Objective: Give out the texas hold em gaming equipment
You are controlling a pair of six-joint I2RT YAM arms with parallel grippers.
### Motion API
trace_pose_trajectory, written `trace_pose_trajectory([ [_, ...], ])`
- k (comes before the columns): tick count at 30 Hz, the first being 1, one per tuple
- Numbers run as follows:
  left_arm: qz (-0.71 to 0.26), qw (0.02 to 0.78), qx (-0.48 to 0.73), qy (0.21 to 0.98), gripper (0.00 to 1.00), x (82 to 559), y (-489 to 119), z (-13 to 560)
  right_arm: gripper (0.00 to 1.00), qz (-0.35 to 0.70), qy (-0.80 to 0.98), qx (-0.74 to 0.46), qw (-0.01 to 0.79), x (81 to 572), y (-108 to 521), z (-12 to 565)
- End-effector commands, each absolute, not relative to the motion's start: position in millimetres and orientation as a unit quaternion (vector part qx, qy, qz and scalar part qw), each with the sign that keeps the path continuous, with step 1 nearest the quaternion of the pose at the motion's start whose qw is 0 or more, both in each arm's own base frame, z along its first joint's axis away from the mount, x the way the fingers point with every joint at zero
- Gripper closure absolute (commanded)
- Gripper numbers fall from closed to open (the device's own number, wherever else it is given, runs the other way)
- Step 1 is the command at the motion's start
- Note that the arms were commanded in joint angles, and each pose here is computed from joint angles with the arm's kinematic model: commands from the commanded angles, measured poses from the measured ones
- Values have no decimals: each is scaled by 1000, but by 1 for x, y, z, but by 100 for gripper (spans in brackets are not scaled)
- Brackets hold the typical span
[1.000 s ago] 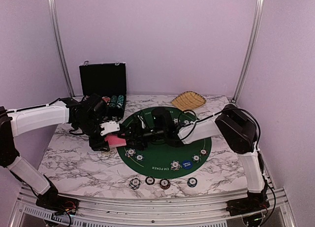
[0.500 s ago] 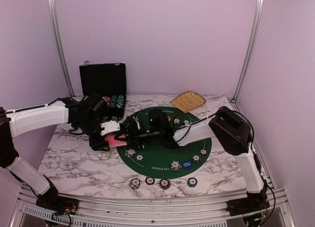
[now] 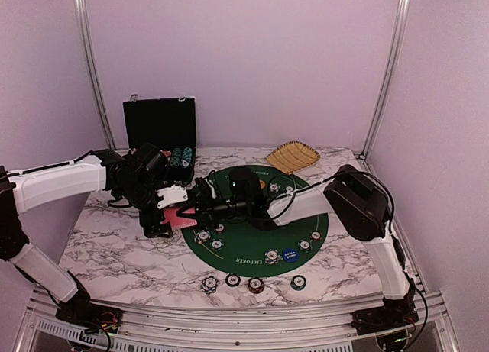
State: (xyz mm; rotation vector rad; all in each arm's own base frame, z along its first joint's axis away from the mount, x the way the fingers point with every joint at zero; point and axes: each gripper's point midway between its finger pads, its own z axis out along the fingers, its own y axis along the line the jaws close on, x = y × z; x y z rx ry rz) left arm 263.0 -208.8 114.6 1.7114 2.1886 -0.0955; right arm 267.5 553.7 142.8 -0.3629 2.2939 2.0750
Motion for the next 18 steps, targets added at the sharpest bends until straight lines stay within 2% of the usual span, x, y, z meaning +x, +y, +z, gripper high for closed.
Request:
trace_pose_trajectory([
  [1, -40, 198, 609, 767, 1, 262, -216, 131, 100, 673, 728, -128, 18, 261, 560, 147],
  [13, -37, 181, 649, 738, 1, 257, -236, 121, 100, 683, 719, -128, 10, 254, 566, 151],
  [18, -28, 169, 660, 732, 4, 258, -233, 114, 100, 687, 716, -125, 11, 254, 565, 152],
])
